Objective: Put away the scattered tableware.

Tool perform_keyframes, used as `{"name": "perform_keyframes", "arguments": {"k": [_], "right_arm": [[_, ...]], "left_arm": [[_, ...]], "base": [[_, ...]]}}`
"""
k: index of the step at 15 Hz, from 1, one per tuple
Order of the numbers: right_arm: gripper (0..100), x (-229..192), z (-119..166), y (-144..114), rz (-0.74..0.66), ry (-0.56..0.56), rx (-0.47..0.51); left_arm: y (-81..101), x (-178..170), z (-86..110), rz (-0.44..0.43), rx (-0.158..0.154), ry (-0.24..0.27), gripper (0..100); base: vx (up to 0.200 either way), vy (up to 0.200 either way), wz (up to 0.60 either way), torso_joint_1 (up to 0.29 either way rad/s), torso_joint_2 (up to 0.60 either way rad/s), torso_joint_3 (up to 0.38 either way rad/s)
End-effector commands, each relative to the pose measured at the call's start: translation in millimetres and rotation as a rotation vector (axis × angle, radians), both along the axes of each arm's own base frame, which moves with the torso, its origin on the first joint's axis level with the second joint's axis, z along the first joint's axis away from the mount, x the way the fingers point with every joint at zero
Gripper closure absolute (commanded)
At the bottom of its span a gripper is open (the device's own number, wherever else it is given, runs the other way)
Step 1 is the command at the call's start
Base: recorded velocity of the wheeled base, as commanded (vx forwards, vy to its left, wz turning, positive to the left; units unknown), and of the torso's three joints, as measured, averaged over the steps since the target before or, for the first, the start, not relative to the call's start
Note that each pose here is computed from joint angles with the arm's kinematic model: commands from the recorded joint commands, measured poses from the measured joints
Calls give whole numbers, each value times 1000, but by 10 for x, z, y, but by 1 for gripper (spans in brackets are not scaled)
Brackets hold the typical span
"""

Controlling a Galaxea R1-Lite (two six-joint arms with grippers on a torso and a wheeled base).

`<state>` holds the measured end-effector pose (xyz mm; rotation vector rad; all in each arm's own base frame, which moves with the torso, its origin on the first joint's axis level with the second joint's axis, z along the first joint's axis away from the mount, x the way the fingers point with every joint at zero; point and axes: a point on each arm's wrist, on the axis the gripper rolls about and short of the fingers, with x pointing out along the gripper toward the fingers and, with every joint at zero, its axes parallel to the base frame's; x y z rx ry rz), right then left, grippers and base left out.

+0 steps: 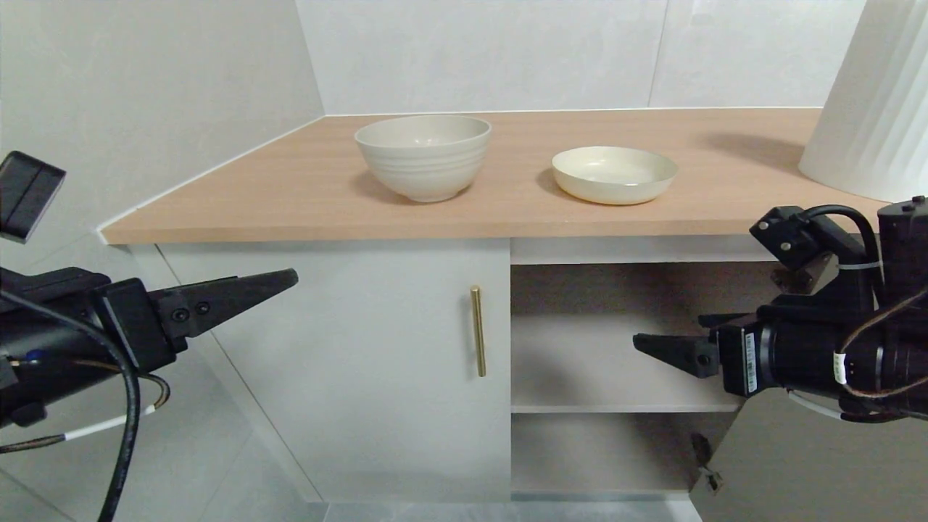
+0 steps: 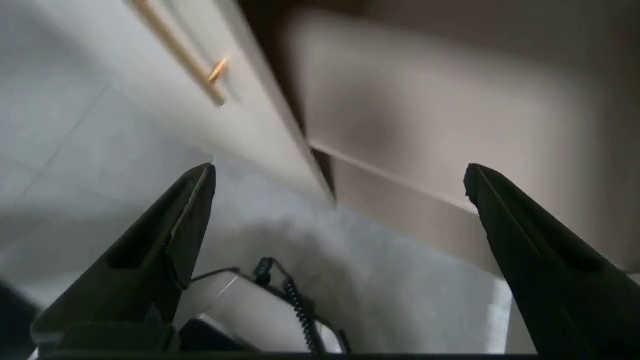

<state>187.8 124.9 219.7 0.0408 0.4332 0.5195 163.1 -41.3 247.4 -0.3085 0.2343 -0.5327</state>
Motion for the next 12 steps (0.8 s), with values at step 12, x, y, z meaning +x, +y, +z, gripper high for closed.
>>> {"name": "perform_keyframes", "arguments": {"k": [12], "right_arm": [[0, -188, 77, -114, 105, -28, 69]], "left_arm": [[-1, -3, -8, -3, -3, 4, 0]], "base": [[0, 0, 0, 11, -56, -43]]}}
